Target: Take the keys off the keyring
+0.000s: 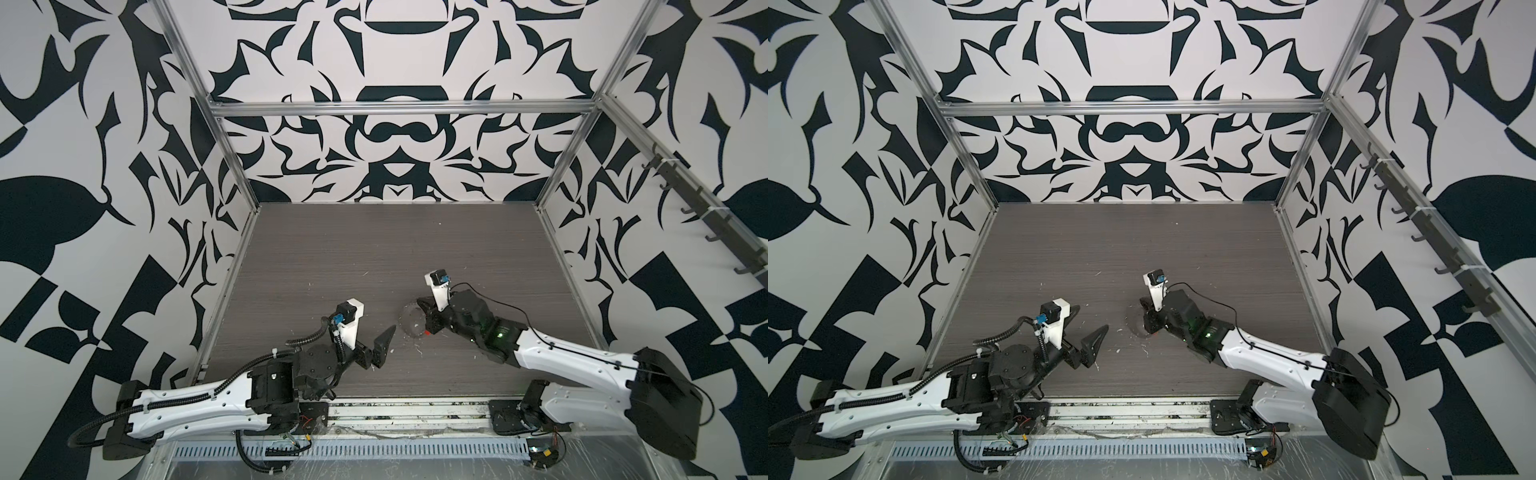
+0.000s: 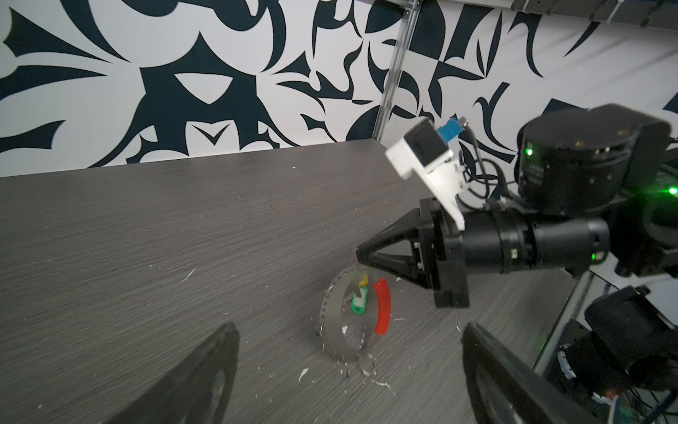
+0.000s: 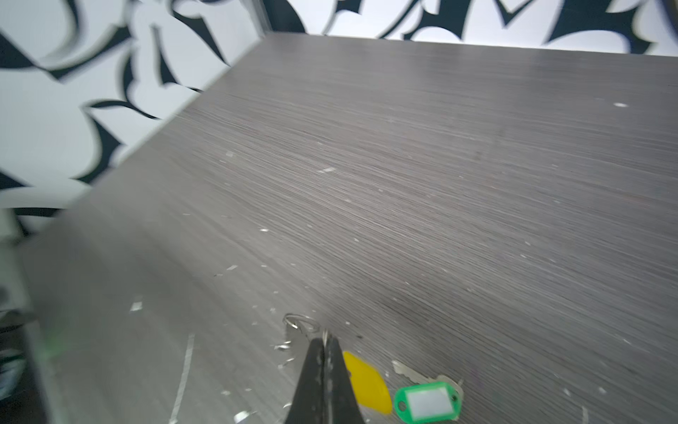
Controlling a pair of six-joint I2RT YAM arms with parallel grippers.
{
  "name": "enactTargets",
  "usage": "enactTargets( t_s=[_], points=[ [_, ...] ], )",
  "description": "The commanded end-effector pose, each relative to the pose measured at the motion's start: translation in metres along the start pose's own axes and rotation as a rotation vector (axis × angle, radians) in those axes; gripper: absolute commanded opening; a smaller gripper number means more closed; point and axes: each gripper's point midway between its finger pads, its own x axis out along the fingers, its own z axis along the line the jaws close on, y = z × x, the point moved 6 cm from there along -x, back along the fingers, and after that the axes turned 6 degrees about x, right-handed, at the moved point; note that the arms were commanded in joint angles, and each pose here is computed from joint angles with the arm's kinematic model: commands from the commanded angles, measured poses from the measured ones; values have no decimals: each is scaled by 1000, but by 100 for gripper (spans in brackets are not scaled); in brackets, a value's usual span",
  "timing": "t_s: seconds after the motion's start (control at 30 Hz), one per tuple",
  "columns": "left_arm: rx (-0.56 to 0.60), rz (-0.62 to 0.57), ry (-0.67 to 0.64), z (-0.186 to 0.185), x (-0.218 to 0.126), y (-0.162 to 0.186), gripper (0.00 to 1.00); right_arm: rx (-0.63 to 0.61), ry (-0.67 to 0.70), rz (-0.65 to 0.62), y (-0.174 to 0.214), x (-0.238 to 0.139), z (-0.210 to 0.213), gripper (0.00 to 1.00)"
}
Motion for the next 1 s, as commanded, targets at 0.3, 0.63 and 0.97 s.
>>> enactTargets(
  t_s=[0.3,0.63,0.97],
  points=[
    [0,7,19,-11,7,-12,96,-74,-590,4,-32,-49,49,0],
    [84,12,140,-21,1,-14,87,-91,-821,17,-44,-73,75,0],
    [91,58,239,-32,2,0,87,-91,-923,-15,-56,-89,87,0]
  ],
)
